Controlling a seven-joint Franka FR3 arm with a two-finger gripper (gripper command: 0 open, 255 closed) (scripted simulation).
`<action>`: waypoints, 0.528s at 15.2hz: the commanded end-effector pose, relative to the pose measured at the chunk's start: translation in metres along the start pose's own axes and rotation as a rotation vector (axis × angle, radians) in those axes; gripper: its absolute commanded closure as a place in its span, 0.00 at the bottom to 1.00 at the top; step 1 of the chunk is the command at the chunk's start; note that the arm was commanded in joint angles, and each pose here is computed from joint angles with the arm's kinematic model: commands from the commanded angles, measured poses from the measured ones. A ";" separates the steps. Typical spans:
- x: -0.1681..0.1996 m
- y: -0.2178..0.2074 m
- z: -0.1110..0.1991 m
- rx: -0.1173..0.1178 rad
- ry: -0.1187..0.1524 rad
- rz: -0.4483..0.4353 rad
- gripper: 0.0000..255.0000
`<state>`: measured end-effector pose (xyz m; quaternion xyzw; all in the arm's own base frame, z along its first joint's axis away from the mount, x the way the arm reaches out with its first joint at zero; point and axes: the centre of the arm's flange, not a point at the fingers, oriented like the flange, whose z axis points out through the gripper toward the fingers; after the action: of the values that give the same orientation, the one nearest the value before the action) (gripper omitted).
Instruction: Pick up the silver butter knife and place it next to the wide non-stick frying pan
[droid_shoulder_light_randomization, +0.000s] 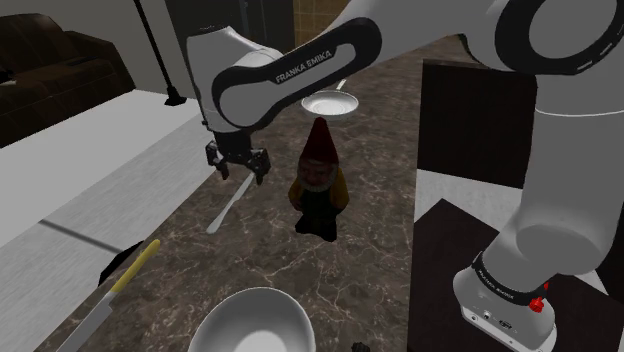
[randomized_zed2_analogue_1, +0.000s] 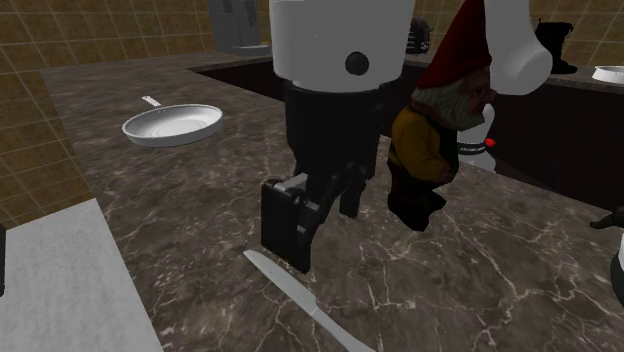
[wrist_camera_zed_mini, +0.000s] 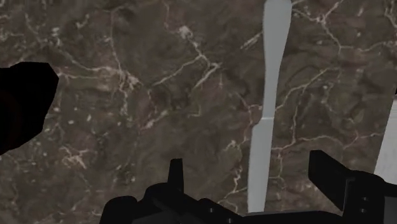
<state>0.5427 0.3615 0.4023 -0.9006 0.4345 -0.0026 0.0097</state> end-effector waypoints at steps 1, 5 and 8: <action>0.000 -0.024 0.016 -0.008 0.001 0.048 0.00; 0.000 -0.036 0.034 -0.012 0.001 0.071 0.00; 0.000 -0.036 0.049 -0.012 0.001 0.071 0.00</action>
<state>0.5724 0.3840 0.3599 -0.8846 0.4663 0.0002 0.0041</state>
